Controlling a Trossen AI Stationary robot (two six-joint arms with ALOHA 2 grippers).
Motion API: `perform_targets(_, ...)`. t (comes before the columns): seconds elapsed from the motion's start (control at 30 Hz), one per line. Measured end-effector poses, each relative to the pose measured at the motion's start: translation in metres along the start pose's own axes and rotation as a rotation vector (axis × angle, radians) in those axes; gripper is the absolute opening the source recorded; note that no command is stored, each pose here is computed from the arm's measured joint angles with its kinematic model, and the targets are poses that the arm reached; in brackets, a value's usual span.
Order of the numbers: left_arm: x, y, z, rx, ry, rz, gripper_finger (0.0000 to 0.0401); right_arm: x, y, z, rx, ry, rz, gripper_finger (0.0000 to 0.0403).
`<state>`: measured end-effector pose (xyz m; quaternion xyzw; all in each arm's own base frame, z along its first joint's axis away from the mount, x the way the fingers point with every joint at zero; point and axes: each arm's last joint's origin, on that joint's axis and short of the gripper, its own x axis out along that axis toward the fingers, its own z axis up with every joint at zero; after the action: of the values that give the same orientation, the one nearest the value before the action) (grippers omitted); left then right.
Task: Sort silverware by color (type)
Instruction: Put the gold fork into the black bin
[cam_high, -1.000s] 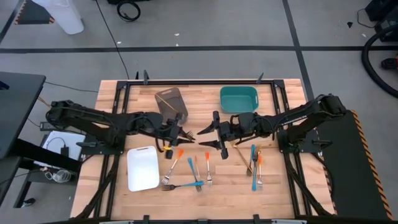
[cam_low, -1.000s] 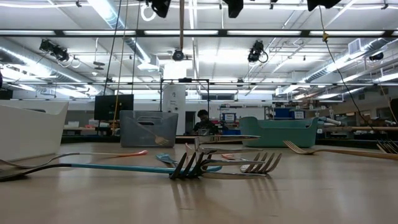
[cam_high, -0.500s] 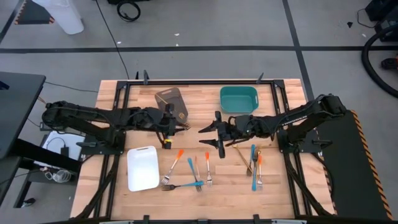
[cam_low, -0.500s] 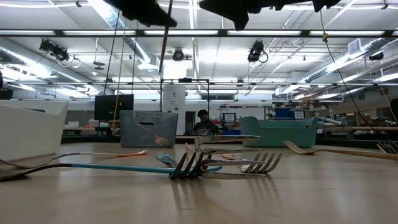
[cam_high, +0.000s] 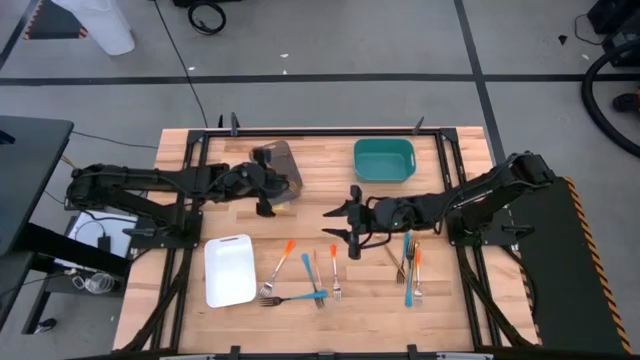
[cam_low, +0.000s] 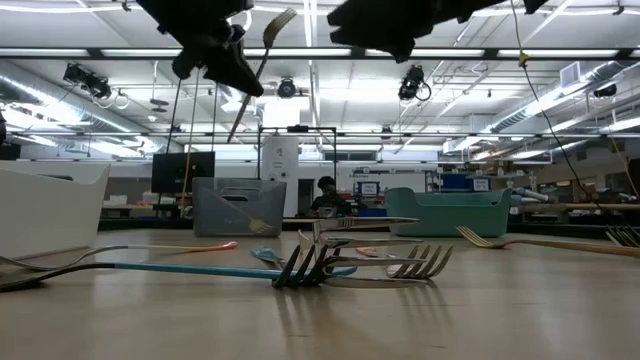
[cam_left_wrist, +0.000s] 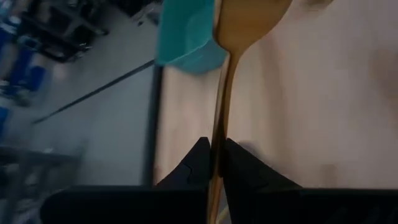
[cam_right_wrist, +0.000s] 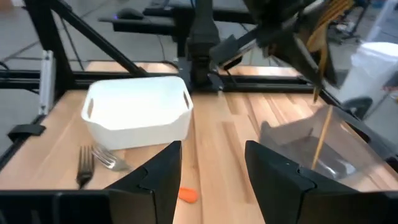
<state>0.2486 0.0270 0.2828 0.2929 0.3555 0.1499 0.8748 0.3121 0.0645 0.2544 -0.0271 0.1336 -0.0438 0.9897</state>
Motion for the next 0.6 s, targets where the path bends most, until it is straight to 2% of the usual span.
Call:
perform_targets(0.1, 0.002, 0.003, -0.006, 0.091, 0.065, 0.042, 0.0029, 0.003, 0.003, -0.005, -0.004, 0.027, -0.025, 0.0187)
perform_targets(0.3, 0.006, 0.011, -0.017, 0.274, 0.159, 0.036, 0.003, 0.009, 0.01, -0.015, -0.016, 0.059, -0.018, 0.0187)
perform_targets(0.6, 0.021, 0.02, -0.03, 0.467, 0.307, 0.064, 0.0034, 0.012, 0.015, -0.017, 0.004, 0.041, -0.006, 0.0187)
